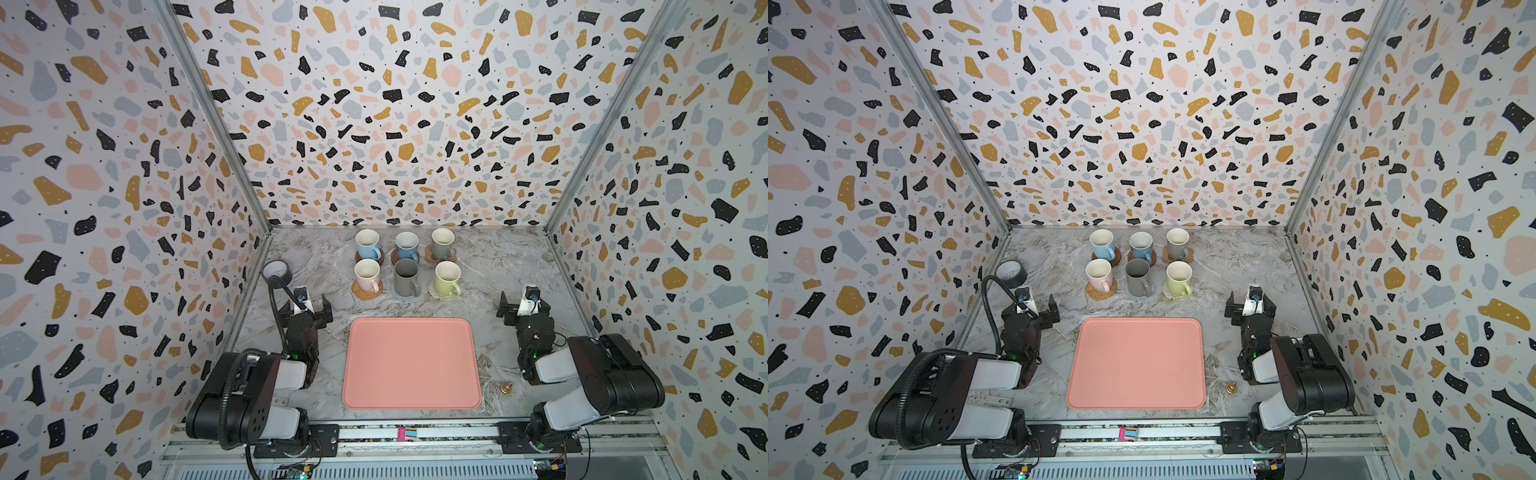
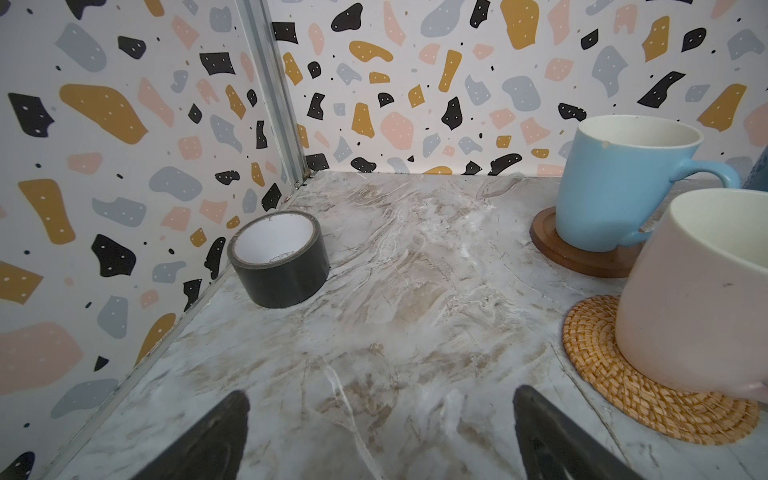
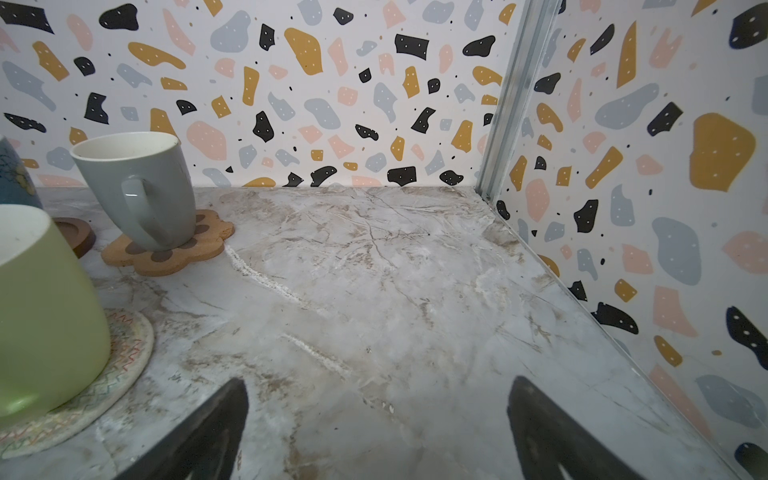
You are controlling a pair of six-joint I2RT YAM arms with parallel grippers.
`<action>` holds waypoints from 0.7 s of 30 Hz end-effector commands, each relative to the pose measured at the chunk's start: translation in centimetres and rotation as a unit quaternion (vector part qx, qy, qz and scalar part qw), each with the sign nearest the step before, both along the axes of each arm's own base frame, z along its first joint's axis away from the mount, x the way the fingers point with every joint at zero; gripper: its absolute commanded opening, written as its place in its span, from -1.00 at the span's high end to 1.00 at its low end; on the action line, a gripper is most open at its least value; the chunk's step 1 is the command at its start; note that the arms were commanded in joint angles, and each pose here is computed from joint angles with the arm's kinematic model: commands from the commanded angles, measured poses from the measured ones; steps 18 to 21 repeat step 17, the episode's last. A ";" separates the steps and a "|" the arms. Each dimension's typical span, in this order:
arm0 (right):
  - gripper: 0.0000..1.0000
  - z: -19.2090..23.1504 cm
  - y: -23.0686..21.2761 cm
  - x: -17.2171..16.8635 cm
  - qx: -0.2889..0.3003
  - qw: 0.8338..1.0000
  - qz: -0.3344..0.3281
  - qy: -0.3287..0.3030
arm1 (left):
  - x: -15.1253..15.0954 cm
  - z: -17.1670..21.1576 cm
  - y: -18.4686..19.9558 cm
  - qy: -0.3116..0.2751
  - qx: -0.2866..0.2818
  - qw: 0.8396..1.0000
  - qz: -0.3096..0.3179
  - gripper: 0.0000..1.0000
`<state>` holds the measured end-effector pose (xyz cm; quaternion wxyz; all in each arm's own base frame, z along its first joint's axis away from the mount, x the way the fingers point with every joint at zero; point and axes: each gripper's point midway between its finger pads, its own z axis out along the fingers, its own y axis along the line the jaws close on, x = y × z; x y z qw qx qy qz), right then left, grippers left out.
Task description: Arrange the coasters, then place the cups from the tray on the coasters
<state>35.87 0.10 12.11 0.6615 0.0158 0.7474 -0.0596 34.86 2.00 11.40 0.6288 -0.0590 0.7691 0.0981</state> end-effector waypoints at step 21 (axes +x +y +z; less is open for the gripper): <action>-0.98 1.1 0.1 0.3 -0.001 1.000 0.002 -0.020 | 0.3 2.0 0.2 -0.040 -0.006 0.999 0.005 -0.99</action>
